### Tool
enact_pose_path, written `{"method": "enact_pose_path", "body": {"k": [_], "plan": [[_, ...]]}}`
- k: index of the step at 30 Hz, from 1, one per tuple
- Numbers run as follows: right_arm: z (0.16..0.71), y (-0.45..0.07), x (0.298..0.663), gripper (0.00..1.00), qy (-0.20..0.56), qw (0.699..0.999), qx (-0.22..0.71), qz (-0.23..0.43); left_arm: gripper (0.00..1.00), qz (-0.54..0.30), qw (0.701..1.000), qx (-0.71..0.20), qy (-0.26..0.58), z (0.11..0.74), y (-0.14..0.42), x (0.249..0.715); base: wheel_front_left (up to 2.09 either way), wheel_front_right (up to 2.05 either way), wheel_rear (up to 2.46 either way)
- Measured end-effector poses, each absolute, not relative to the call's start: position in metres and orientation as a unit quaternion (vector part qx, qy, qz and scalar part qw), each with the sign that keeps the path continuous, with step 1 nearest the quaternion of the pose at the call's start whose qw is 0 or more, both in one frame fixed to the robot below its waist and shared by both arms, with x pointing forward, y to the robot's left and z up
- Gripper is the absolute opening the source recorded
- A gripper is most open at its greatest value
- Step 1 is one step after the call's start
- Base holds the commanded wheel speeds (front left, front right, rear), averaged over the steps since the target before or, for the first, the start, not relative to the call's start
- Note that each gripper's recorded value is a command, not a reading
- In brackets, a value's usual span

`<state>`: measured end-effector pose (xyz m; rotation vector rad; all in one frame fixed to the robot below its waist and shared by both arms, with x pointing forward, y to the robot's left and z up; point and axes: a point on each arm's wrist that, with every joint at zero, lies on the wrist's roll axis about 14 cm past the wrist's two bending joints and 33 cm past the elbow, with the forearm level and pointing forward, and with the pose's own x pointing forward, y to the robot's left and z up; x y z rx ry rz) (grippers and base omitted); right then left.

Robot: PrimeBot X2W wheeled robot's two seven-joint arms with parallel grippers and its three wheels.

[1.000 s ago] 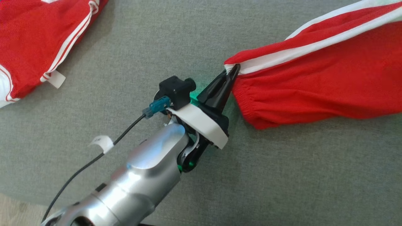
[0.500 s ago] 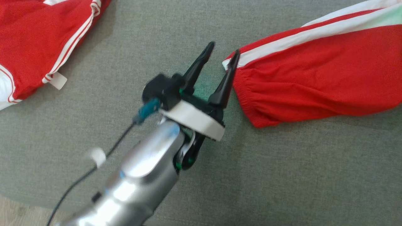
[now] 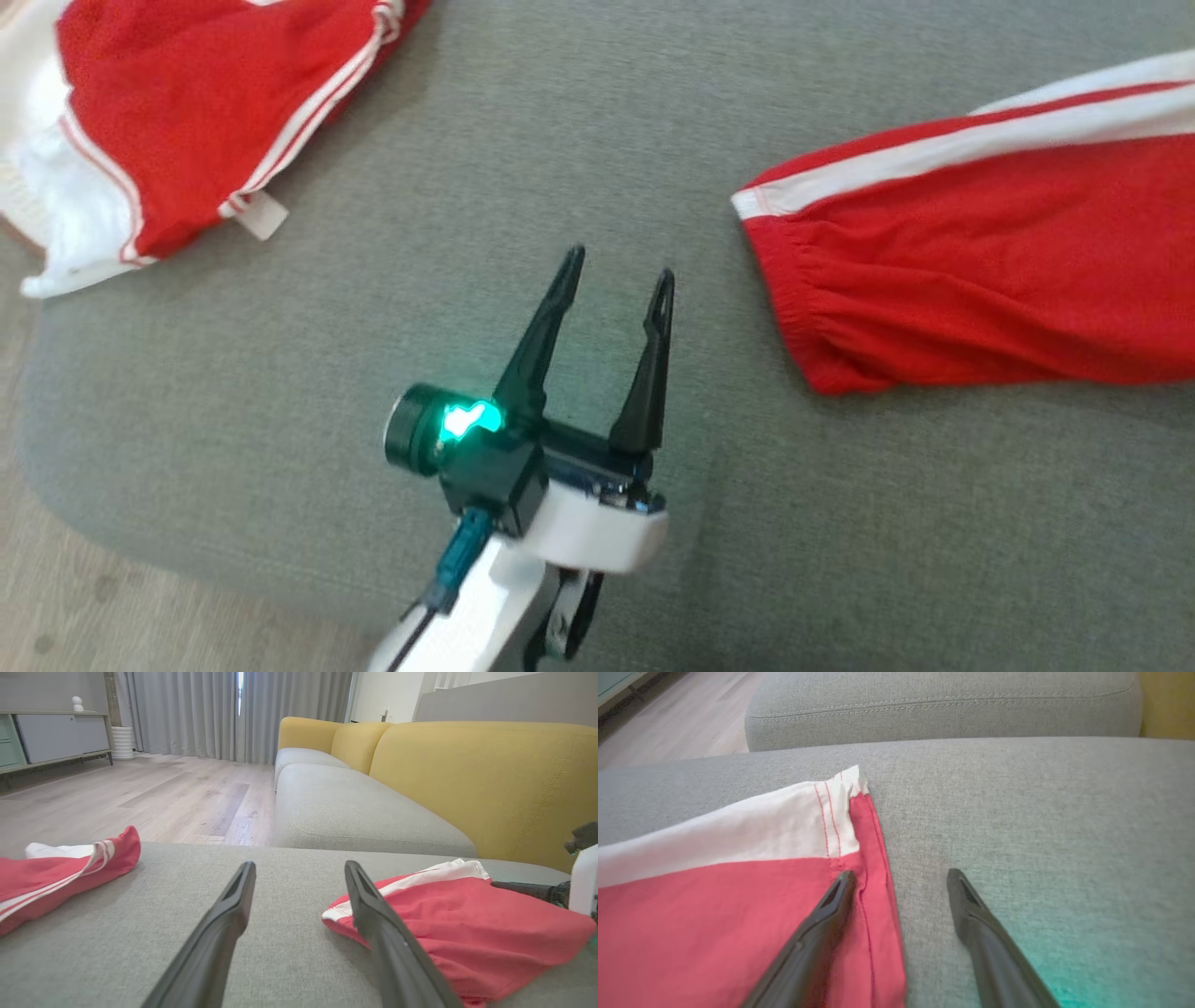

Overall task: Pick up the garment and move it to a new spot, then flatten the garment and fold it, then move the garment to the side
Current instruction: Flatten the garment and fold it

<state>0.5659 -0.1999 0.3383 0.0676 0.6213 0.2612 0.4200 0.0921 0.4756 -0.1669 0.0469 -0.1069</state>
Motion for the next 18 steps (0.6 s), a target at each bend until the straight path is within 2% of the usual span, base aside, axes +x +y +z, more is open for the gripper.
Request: {"method": "enact_pose_path", "body": {"k": [1, 2, 3, 9, 18], "plan": [[0.338, -0.198, 0.567, 0.71, 0.311, 0.941, 0.039, 0.127, 1.0, -0.049, 0.995, -0.083, 0.024, 0.475, 0.094, 0.417, 0.0, 0.0, 0.0], [0.339, -0.195, 0.568, 0.05, 0.313, 0.94, 0.045, 0.128, 1.0, -0.046, 0.995, -0.082, 0.024, 0.476, 0.095, 0.414, 0.0, 0.0, 0.0], [0.34, -0.193, 0.567, 0.0, 0.317, 0.938, 0.048, 0.129, 1.0, -0.043, 0.995, -0.083, 0.023, 0.478, 0.096, 0.412, 0.0, 0.0, 0.0], [0.353, -0.189, 0.554, 0.0, 0.314, 0.938, 0.052, 0.137, 1.0, -0.041, 0.996, -0.077, 0.003, 0.49, 0.099, 0.411, 0.0, 0.0, 0.0], [0.398, -0.264, 0.525, 0.0, 0.27, 0.96, 0.026, 0.069, 1.0, -0.103, 0.991, -0.085, -0.004, 0.493, 0.065, 0.409, 0.0, 0.0, 0.0]]}}
